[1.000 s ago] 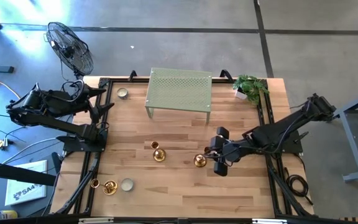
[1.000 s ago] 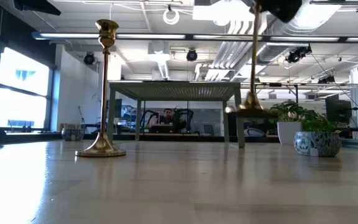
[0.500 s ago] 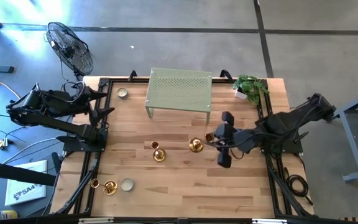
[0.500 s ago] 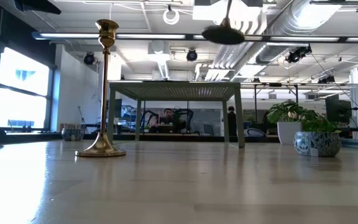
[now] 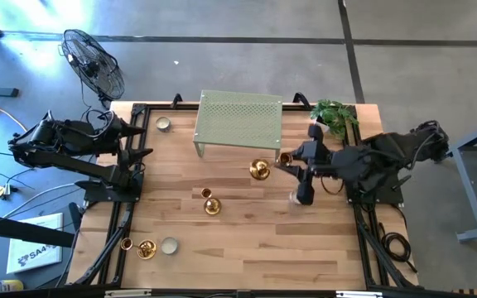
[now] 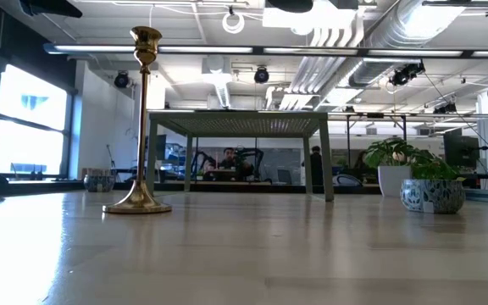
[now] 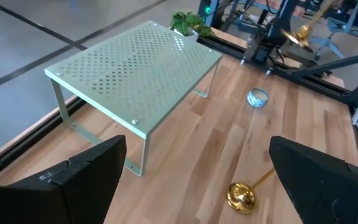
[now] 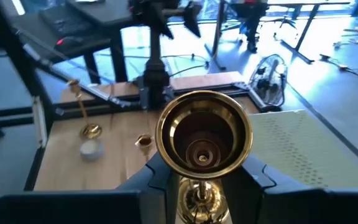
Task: Stock candles and holders on shelf
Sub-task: Put the right gold candle holder on the shelf
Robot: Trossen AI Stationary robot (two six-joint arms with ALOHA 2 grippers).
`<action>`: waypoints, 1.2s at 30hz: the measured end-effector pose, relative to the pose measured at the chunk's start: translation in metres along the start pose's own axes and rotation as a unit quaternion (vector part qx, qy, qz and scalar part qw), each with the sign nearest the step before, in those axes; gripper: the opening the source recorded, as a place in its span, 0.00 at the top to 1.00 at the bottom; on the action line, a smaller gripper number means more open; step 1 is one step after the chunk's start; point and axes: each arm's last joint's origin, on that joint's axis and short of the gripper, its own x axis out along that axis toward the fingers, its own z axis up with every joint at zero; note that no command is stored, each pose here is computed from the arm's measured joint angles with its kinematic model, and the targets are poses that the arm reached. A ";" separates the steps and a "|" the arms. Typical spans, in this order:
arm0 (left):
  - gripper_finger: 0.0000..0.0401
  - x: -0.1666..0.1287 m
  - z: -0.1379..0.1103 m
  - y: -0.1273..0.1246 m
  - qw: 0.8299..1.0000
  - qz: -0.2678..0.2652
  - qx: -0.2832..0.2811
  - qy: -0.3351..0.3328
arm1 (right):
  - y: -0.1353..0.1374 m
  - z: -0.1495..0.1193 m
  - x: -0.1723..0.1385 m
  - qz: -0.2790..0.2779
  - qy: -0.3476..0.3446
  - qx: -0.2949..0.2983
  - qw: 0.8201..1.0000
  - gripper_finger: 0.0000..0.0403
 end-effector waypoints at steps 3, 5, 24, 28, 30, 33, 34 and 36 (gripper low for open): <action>0.03 0.000 -0.001 0.000 1.000 0.000 0.002 0.005 | -0.009 0.007 -0.001 -0.010 0.000 -0.003 1.000 0.78; 0.03 0.000 -0.002 0.001 1.000 0.002 0.004 0.009 | -0.016 0.011 -0.002 -0.013 0.001 -0.002 1.000 0.78; 0.03 0.000 -0.001 0.002 1.000 0.026 0.009 -0.002 | -0.094 0.027 0.016 -0.042 0.032 -0.015 0.998 0.78; 0.03 0.000 -0.001 0.002 1.000 0.026 0.009 -0.002 | -0.109 0.028 0.018 -0.052 0.035 -0.022 0.998 0.78; 0.03 0.000 -0.001 0.002 1.000 0.026 0.010 -0.002 | -0.115 0.028 0.019 -0.059 0.036 -0.020 0.997 0.78; 0.03 0.000 -0.001 0.002 0.999 0.026 0.018 -0.002 | -0.125 0.028 0.020 -0.068 0.037 -0.022 0.997 0.78; 0.03 0.000 -0.001 0.002 0.999 0.027 0.019 -0.002 | -0.128 0.029 0.020 -0.071 0.035 -0.021 0.997 0.78; 0.03 0.000 -0.001 0.002 0.999 0.027 0.019 -0.002 | -0.134 0.030 0.020 -0.079 0.031 -0.019 0.996 0.78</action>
